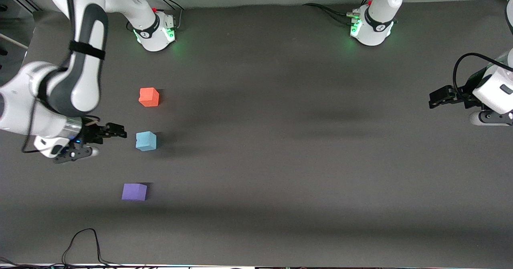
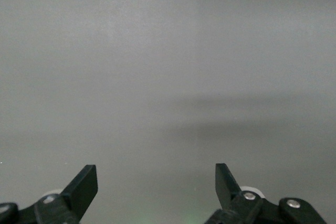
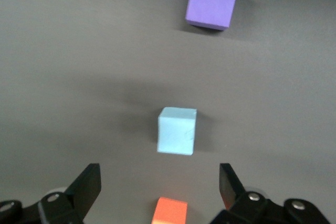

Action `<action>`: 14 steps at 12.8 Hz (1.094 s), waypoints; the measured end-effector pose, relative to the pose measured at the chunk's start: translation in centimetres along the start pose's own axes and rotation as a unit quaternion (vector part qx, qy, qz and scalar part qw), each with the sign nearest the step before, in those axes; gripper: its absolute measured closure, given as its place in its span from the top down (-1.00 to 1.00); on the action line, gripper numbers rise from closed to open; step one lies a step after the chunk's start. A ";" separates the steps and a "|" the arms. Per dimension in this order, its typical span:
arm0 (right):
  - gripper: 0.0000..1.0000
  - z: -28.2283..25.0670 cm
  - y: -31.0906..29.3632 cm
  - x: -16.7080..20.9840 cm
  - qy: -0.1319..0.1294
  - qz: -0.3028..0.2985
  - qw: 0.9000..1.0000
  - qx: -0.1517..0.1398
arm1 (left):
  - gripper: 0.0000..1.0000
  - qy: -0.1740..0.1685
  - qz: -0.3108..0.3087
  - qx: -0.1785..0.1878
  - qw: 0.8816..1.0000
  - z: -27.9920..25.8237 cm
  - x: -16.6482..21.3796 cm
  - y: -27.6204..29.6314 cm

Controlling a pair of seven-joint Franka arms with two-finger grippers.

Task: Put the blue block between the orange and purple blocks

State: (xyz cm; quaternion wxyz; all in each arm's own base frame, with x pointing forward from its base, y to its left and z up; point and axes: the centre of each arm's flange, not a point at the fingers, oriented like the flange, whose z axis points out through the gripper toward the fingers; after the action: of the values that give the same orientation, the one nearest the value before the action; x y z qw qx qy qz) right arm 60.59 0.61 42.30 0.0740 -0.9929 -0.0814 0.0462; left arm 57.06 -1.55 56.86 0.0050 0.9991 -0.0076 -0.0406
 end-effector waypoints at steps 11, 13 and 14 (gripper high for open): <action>1.00 -7.9 -4.9 1.1 0.001 -0.019 1.000 -0.017 | 1.00 0.000 0.000 0.000 1.000 0.0 0.0 0.0; 1.00 -8.3 -4.7 1.0 0.003 -0.022 1.000 -0.022 | 1.00 0.000 0.000 0.000 1.000 0.0 0.0 0.0; 1.00 -8.3 -4.7 1.0 0.003 -0.023 0.999 -0.022 | 1.00 0.000 0.000 0.000 1.000 0.0 0.0 0.0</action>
State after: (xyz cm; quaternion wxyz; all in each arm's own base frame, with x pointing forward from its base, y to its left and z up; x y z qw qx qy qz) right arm 61.72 4.19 51.14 0.0537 -0.9922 -0.1051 0.0400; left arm 57.06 -1.54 56.85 0.0050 0.9991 -0.0077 -0.0406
